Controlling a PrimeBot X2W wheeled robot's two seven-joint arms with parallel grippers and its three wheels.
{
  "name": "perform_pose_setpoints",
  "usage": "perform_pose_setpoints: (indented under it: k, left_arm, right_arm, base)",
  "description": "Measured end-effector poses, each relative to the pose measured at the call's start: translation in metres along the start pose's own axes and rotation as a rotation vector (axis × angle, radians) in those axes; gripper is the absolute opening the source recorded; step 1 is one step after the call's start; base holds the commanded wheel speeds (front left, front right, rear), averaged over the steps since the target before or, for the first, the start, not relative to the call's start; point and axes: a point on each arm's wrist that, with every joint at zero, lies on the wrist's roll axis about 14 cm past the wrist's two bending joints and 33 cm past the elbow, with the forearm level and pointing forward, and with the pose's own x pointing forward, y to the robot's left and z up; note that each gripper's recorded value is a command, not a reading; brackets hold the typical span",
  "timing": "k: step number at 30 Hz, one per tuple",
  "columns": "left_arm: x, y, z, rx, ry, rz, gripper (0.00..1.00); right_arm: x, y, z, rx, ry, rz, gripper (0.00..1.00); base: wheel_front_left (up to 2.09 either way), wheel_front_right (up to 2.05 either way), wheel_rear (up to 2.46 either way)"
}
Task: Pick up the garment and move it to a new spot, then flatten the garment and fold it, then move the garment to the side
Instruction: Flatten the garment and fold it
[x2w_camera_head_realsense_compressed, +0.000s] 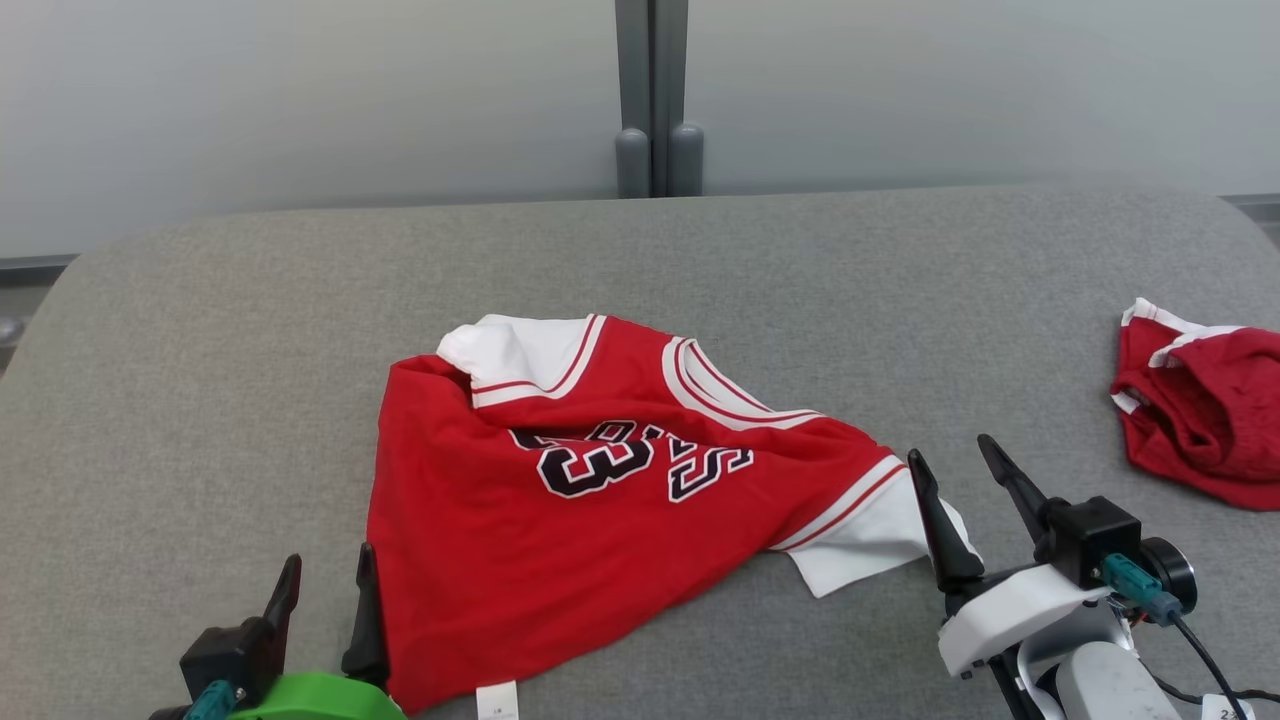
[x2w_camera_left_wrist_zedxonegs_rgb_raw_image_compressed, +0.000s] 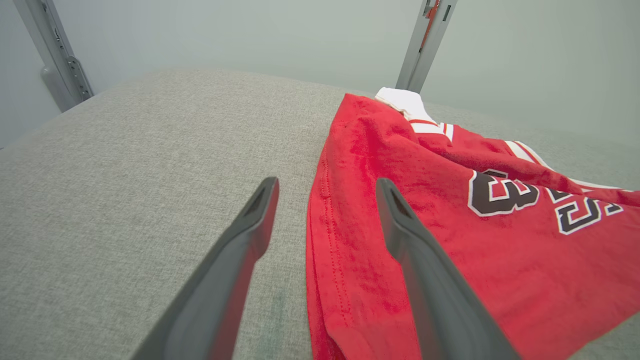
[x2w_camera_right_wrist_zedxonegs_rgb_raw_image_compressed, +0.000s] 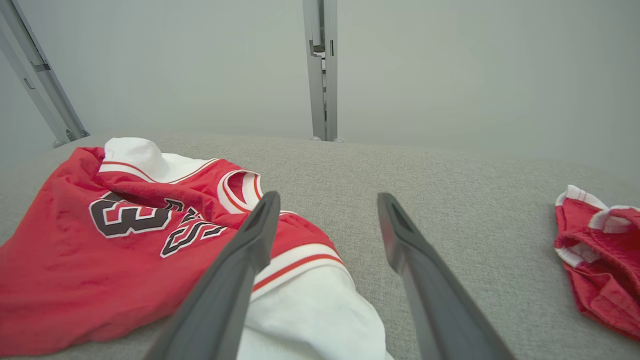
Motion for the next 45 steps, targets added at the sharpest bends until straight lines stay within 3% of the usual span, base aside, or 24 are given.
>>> perform_pose_setpoints:
  k: [11,21,27,33,42,43,44,45]
  left_arm:
    - [0.002,-0.011,-0.009,0.01,0.027,-0.03,1.0]
    - [-0.017,-0.011,-0.051,-0.039,0.157,-0.014,1.0]
    - [0.019,-0.018,-0.038,0.003,0.144,-0.06,1.0]
    - [0.061,-0.004,-0.031,0.098,0.182,-0.074,1.0]
    - [0.078,-0.016,-0.076,0.091,0.353,-0.109,1.0]
    - [0.081,-0.015,-0.078,0.093,0.364,-0.108,0.43]
    - [0.085,-0.015,-0.079,0.101,0.369,-0.114,0.0]
    - [0.088,-0.016,-0.079,0.103,0.37,-0.118,0.0]
  right_arm:
    - [-0.011,-0.008,-0.005,0.005,0.014,-0.028,1.0]
    - [-0.013,-0.004,-0.019,0.018,0.056,-0.019,1.0]
    - [-0.007,-0.003,-0.023,0.011,0.066,-0.01,1.0]
    - [-0.002,-0.005,-0.032,0.0,0.09,-0.007,1.0]
    - [0.003,-0.017,-0.046,0.003,0.125,-0.033,1.0]
    - [0.003,-0.018,-0.047,0.004,0.13,-0.036,1.0]
    - [0.004,-0.019,-0.049,0.003,0.134,-0.039,1.0]
    - [0.005,-0.02,-0.05,0.003,0.135,-0.04,1.0]
  base:
    - [0.0,0.0,0.0]
    - [0.0,0.0,0.0]
    - [0.0,0.0,0.0]
    - [0.0,0.0,0.0]
    - [0.0,0.0,0.0]
    - [0.0,0.0,0.0]
    - [0.0,0.0,0.0]
    - [0.0,0.0,0.0]
